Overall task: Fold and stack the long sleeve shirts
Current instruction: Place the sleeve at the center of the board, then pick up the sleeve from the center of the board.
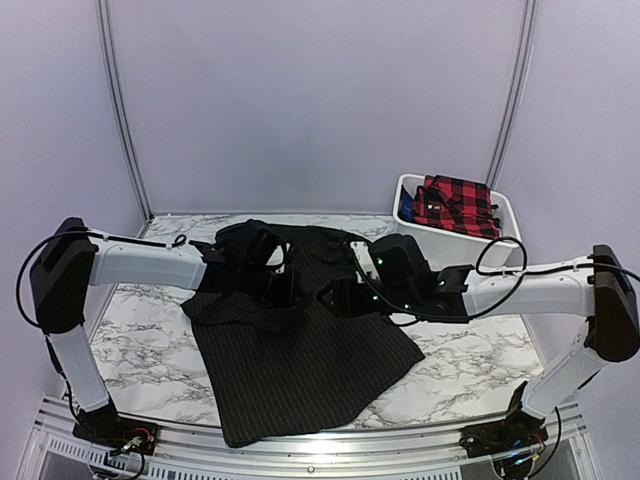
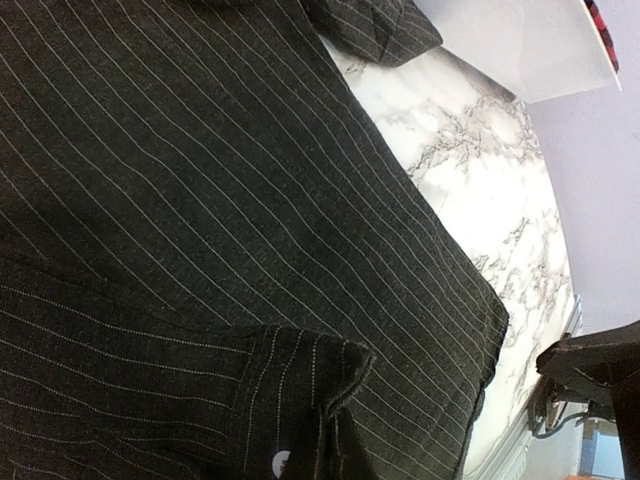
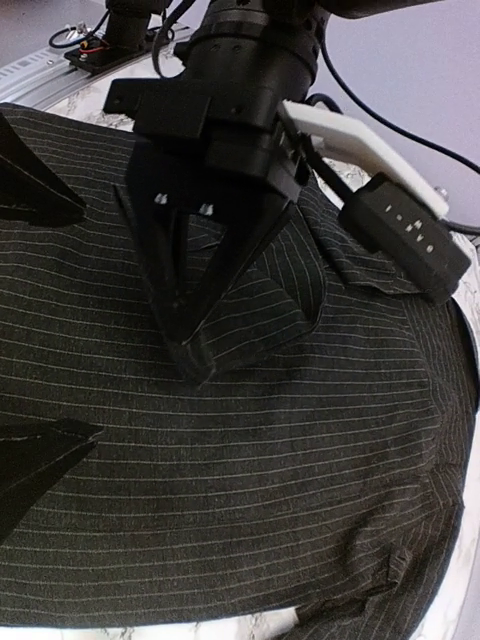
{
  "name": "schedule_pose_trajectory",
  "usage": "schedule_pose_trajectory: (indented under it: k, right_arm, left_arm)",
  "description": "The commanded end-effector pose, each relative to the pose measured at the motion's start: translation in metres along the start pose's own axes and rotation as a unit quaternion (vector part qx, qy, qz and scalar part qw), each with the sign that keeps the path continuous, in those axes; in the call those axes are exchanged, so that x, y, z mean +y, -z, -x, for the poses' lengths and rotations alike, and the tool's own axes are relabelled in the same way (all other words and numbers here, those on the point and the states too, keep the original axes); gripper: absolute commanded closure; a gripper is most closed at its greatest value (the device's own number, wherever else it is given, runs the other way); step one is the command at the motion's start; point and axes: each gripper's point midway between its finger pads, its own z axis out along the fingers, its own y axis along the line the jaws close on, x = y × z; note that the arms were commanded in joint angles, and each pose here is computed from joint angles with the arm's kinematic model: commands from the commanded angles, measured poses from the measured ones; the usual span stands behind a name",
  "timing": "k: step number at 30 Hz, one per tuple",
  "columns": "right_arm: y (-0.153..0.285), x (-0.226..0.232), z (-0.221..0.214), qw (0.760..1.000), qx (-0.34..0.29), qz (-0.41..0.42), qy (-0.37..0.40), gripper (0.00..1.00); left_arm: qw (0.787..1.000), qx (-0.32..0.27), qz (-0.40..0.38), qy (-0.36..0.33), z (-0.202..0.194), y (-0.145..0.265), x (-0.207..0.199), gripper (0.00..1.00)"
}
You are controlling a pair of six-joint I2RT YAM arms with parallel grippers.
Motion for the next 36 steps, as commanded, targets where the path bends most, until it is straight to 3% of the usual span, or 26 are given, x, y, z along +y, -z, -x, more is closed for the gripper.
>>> schedule_pose_trajectory:
  k: [1, 4, 9, 16, 22, 28, 36]
  right_arm:
    - [-0.009, 0.005, -0.002, 0.999, -0.014, 0.023, -0.032, 0.38]
    - [-0.011, -0.003, -0.012, 0.999, -0.008, 0.019, -0.049, 0.38]
    - [-0.02, -0.004, -0.033, 0.997, 0.024, 0.03, -0.061, 0.36]
    - [-0.047, -0.008, -0.053, 0.997, 0.07, 0.009, -0.038, 0.37]
    - [-0.073, -0.02, -0.052, 0.994, 0.096, -0.046, 0.028, 0.4]
    - [-0.094, -0.025, -0.053, 0.988, 0.117, -0.068, 0.072, 0.41]
    - [-0.11, -0.033, -0.074, 0.982, 0.157, -0.073, 0.081, 0.41]
  left_arm:
    - [1.0, 0.017, -0.007, 0.0, -0.005, -0.012, -0.013, 0.83]
    - [1.0, -0.004, 0.011, 0.006, 0.002, -0.004, -0.01, 0.55]
    - [0.996, -0.049, 0.06, 0.033, 0.018, 0.026, 0.01, 0.44]
    - [0.99, -0.078, 0.08, 0.082, 0.016, 0.067, 0.044, 0.43]
    - [0.99, -0.063, 0.084, 0.09, -0.011, 0.08, 0.06, 0.44]
    - [0.992, -0.045, 0.065, 0.101, -0.029, 0.07, 0.065, 0.59]
    - [0.995, -0.041, 0.032, 0.08, -0.006, 0.027, 0.052, 0.7]
